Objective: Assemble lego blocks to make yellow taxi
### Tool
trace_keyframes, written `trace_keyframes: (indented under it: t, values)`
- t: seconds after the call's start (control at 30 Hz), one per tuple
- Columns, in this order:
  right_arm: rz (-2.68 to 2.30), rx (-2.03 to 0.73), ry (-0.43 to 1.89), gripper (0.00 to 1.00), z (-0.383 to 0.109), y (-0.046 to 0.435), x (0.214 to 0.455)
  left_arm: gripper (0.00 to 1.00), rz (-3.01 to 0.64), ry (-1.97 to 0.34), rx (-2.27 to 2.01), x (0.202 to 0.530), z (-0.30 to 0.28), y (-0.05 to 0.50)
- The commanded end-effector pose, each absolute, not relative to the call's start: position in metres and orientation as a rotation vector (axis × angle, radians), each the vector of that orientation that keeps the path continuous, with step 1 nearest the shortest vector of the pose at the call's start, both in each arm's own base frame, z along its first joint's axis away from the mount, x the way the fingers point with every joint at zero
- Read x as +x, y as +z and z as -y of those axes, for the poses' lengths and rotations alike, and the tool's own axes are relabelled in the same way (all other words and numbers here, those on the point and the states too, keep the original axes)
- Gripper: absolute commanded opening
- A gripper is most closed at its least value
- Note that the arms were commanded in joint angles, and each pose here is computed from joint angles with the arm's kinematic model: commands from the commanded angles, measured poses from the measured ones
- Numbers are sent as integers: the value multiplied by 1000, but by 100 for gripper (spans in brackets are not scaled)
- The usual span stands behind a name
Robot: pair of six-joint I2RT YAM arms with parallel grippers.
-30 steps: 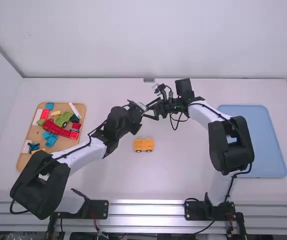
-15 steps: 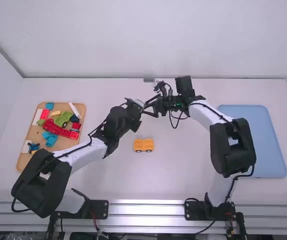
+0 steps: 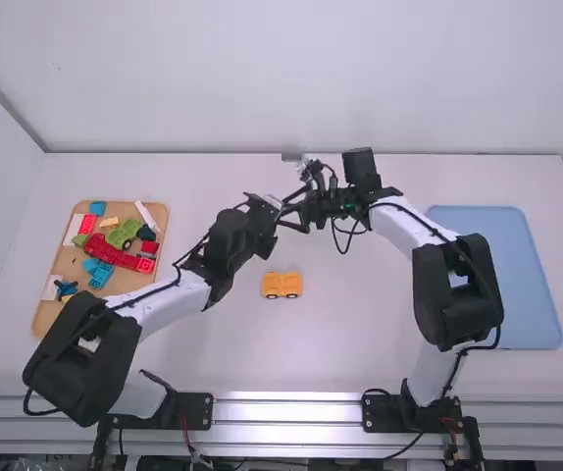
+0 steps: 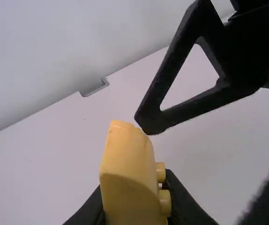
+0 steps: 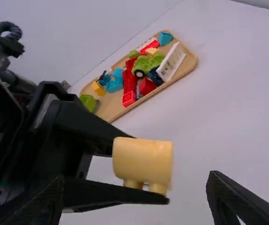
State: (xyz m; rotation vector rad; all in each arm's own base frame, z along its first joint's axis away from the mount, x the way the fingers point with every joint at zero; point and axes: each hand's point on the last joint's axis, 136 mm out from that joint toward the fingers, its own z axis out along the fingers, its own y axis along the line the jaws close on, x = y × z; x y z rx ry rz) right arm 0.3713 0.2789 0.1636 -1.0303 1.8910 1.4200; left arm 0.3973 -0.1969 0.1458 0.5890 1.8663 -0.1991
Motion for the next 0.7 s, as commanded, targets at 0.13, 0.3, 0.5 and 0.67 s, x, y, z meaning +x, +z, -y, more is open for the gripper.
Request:
trace_keyframes:
  t: [0.13, 0.3, 0.5, 0.67]
  values:
    - [-1804, -1107, 1387, 83, -290, 179, 366, 2, -1845, -270, 627, 397, 213, 141]
    - [-1918, -1042, 1283, 82, -294, 166, 377, 2, -1833, -292, 639, 395, 216, 144]
    - [-1935, -1026, 1269, 78, -293, 164, 380, 2, -1803, -316, 647, 395, 221, 150]
    - [-1944, -1044, 1280, 70, -301, 162, 373, 2, -1773, -321, 658, 396, 223, 156]
